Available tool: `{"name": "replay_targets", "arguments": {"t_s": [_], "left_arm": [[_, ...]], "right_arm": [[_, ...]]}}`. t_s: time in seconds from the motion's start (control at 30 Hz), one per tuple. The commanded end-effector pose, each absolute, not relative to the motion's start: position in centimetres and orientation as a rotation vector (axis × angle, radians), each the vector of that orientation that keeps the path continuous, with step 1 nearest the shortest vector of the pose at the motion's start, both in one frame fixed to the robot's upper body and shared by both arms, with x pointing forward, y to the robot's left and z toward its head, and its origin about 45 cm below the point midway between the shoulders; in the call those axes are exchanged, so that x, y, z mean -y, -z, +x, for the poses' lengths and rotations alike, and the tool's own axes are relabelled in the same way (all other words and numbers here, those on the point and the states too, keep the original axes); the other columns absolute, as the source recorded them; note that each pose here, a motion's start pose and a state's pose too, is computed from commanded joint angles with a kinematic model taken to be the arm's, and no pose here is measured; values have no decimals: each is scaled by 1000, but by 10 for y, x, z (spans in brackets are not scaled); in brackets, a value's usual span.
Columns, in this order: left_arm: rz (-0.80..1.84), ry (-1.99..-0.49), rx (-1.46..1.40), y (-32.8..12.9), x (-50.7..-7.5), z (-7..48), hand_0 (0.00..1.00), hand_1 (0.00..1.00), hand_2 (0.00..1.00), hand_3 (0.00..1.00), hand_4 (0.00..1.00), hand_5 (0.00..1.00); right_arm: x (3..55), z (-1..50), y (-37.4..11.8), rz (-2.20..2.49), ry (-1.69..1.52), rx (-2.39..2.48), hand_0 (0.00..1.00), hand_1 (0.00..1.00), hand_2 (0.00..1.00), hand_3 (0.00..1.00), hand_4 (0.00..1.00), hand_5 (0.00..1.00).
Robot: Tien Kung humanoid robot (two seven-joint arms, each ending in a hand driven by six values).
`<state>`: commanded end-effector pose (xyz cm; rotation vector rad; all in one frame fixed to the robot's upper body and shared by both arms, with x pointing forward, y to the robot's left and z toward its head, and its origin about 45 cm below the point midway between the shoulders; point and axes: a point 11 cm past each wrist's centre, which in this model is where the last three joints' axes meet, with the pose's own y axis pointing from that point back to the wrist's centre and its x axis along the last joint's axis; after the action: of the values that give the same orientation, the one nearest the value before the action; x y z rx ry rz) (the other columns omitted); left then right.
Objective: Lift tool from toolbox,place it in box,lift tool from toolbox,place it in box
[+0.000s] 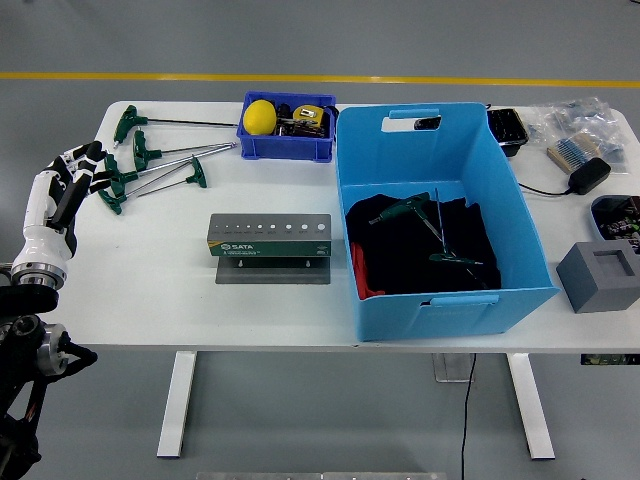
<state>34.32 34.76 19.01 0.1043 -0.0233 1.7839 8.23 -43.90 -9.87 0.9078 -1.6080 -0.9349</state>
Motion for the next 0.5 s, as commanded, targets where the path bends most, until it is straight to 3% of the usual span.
{"name": "replay_targets", "arguments": {"t_s": [0.5], "left_arm": [[76,-1798,77,-207,-355,349,638,632,757,739,853,756]], "right_arm": [[438,95,96,921,935,1642,622,610,682,590,863,706]]}}
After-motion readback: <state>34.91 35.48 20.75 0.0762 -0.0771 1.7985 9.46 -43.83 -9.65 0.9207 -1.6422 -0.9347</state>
